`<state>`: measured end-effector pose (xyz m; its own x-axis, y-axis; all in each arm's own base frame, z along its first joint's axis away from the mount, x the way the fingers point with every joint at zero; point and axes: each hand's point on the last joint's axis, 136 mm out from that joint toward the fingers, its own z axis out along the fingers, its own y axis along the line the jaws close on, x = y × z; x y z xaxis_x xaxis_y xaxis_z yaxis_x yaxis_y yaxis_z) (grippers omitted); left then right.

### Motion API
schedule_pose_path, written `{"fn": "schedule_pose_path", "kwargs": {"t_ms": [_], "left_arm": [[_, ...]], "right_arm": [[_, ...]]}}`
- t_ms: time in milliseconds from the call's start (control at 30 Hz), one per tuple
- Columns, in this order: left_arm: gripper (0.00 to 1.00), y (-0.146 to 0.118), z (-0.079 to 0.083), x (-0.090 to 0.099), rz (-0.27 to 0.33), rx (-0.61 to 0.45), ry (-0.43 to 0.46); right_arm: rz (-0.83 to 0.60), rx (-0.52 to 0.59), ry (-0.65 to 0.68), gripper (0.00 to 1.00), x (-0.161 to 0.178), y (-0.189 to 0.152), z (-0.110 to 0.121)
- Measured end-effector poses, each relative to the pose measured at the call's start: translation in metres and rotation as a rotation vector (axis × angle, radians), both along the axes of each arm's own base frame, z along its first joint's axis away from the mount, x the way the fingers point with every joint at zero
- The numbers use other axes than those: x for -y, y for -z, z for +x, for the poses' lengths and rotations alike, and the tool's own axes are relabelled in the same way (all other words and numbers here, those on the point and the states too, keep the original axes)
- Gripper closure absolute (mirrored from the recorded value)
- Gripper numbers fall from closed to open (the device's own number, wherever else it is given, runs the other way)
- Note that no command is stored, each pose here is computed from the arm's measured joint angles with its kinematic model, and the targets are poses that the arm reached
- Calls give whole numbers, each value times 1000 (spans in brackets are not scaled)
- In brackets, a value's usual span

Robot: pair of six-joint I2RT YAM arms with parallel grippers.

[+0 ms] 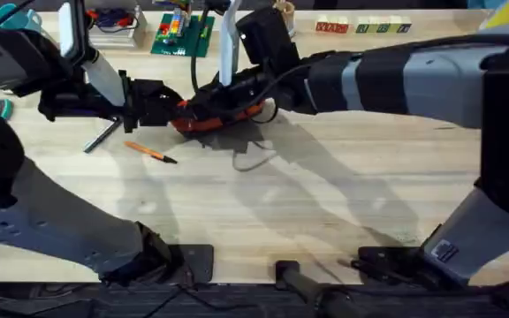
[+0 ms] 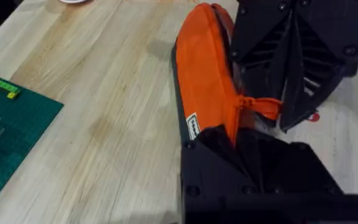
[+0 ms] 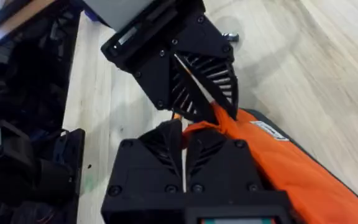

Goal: Unzip the bag, pick up the pens from the table one at a time and place them inside, then zip the bag closed.

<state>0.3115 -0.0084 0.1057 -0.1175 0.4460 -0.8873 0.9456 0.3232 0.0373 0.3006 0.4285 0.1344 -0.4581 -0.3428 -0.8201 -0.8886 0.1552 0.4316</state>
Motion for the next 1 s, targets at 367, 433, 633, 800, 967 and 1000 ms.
{"fn": "schedule_pose_path", "kwargs": {"t_ms": [367,433,633,800,967,1000], "left_arm": [[960,0,0,0,0,-1,0],[960,0,0,0,0,-1,0],[960,0,0,0,0,-1,0],[960,1,2,0,12,15,7],[960,2,5,-5,35,38,6],[960,2,5,-5,35,37,6]], "right_arm": [[3,20,-7,970,-4,-1,-2],[2,22,-6,970,-4,-1,-3],[1,22,-6,971,-4,-1,-3],[34,24,-69,454,-13,-9,-18],[55,7,-127,10,-16,-13,-31],[54,4,-128,8,-16,-14,-31]]}}
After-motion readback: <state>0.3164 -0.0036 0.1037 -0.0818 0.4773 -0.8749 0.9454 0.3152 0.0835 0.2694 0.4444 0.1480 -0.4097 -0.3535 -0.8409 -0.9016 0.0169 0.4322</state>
